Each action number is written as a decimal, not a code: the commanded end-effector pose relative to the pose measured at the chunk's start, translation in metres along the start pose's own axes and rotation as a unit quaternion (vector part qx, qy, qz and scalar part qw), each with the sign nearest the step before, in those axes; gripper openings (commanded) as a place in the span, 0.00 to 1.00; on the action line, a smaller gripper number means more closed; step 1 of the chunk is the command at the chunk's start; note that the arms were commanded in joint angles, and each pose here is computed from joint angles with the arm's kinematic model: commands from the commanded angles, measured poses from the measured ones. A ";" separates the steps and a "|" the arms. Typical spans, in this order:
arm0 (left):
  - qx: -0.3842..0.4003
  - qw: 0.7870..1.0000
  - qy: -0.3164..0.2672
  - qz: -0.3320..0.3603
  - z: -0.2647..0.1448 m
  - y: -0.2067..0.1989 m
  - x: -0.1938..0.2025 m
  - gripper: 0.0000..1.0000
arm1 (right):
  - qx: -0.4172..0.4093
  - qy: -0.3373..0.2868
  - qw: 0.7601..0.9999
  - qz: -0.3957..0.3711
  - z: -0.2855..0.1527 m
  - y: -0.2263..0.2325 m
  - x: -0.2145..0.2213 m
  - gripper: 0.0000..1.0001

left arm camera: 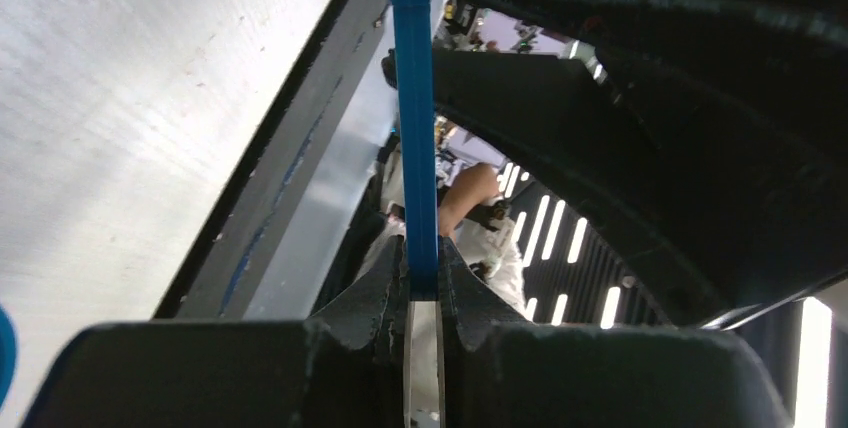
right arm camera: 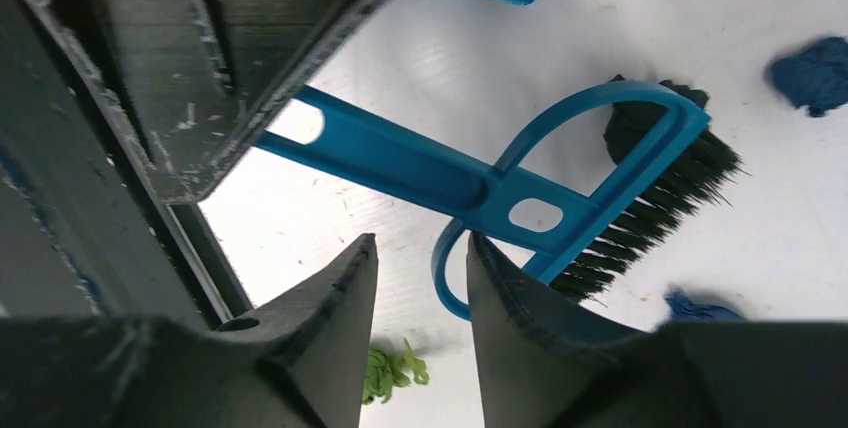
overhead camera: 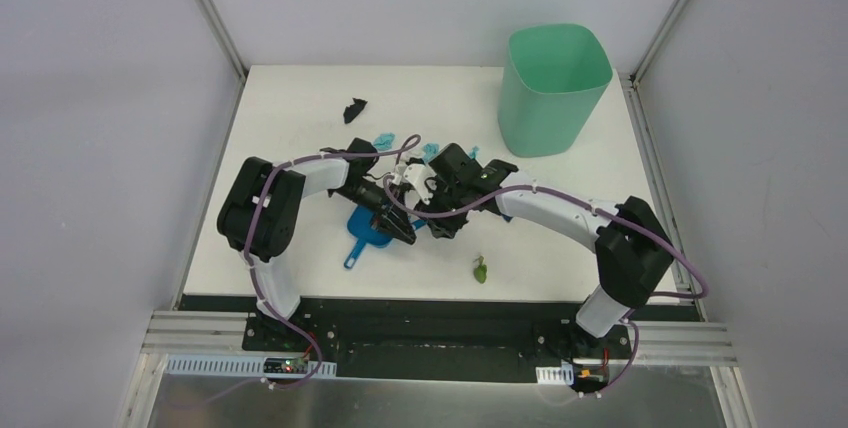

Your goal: Sweep away the paper scraps from the table

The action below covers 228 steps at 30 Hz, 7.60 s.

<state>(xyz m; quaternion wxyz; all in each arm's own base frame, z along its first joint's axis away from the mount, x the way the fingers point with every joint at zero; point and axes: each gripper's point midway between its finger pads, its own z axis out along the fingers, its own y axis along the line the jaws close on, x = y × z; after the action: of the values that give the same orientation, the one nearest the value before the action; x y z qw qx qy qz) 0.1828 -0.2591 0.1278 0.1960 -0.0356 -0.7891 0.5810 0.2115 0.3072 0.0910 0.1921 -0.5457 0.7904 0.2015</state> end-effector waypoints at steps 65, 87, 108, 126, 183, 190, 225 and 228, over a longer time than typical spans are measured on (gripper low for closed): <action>0.144 0.940 -0.114 0.289 -0.103 -0.159 -0.032 0.99 | -0.015 -0.168 0.983 0.075 -0.121 -0.034 -0.065 0.00; -0.026 0.809 -0.088 0.580 -0.012 -0.112 -0.019 0.64 | -0.246 -0.286 0.904 0.203 -0.163 -0.024 -0.083 0.00; -0.150 0.775 -0.081 0.608 -0.036 -0.101 -0.043 0.72 | -0.328 -0.280 0.877 0.212 -0.168 -0.001 -0.074 0.00; -0.079 0.787 -0.021 0.611 -0.008 -0.097 -0.010 0.00 | -0.236 -0.244 0.917 0.210 -0.139 -0.021 -0.058 0.30; -0.068 0.821 0.053 0.565 0.013 -0.064 0.017 0.00 | -0.196 -0.203 0.957 0.065 -0.140 0.000 -0.059 0.29; -0.109 0.823 0.047 0.556 0.010 -0.053 0.005 0.09 | -0.202 -0.206 0.956 0.062 -0.144 0.002 -0.060 0.00; -0.586 0.785 0.031 0.200 -0.105 0.117 0.003 0.76 | 0.065 -0.209 0.962 0.161 -0.172 -0.122 -0.028 0.00; -0.582 0.788 0.036 0.199 -0.104 0.118 0.003 0.76 | 0.073 -0.210 0.958 0.181 -0.175 -0.133 -0.028 0.00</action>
<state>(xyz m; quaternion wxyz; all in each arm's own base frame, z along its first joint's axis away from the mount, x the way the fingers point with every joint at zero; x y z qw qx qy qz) 0.1911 -0.1263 0.0376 0.0493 -0.3244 -0.9436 0.0433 0.3068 0.1954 0.2091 0.3064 -0.3411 0.8413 0.2865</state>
